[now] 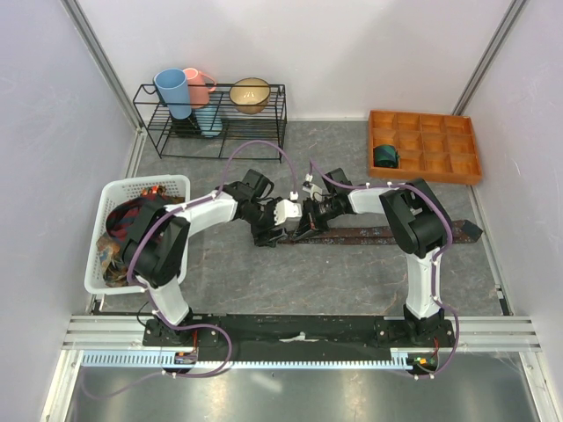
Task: Roll the ties
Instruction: Roll the tie at the center of the board.
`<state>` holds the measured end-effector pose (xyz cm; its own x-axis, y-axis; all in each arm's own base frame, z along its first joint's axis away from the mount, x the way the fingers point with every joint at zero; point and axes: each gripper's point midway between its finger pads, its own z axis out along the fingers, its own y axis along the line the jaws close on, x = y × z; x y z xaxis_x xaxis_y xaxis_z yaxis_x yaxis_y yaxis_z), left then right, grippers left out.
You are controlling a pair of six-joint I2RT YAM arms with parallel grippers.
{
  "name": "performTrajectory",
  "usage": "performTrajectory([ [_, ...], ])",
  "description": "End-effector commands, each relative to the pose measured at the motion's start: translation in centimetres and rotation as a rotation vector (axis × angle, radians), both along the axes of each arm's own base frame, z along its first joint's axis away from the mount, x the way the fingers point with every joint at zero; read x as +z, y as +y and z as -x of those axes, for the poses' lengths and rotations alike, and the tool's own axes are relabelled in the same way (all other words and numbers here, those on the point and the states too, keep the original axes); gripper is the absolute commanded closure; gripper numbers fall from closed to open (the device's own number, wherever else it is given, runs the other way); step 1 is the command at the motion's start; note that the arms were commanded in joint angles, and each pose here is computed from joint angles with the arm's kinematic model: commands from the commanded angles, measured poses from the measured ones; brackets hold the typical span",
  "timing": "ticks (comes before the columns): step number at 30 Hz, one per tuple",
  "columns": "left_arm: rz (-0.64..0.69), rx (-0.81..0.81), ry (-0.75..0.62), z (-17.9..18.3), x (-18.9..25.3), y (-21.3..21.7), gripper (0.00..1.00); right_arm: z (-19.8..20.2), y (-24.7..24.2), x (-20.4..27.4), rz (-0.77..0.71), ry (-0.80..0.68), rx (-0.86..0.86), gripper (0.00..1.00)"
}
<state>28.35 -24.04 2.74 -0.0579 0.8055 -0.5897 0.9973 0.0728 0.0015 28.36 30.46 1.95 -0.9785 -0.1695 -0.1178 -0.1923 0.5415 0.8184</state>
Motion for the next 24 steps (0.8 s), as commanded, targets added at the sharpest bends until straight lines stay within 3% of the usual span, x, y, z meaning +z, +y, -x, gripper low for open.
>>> performTrajectory([
  [1, 0.052, -0.070, -0.114, -1.0, 2.0, -2.4, 0.20, -0.9, 0.2, -0.3, 0.018, -0.031, -0.001, 1.00],
  [6, 0.005, -0.075, -0.094, -1.5, 0.1, -3.3, 0.18, -0.9, 0.4, 0.4, 0.003, -0.040, -0.002, 1.00],
  [14, -0.056, -0.140, -0.057, -0.4, -1.5, -3.8, 0.28, -0.7, 1.7, 2.4, -0.045, -0.049, 0.007, 1.00],
  [24, -0.079, -0.244, -0.022, 1.9, -2.4, -2.6, 0.64, -1.6, 2.2, 3.5, -0.053, -0.077, 0.016, 1.00],
])
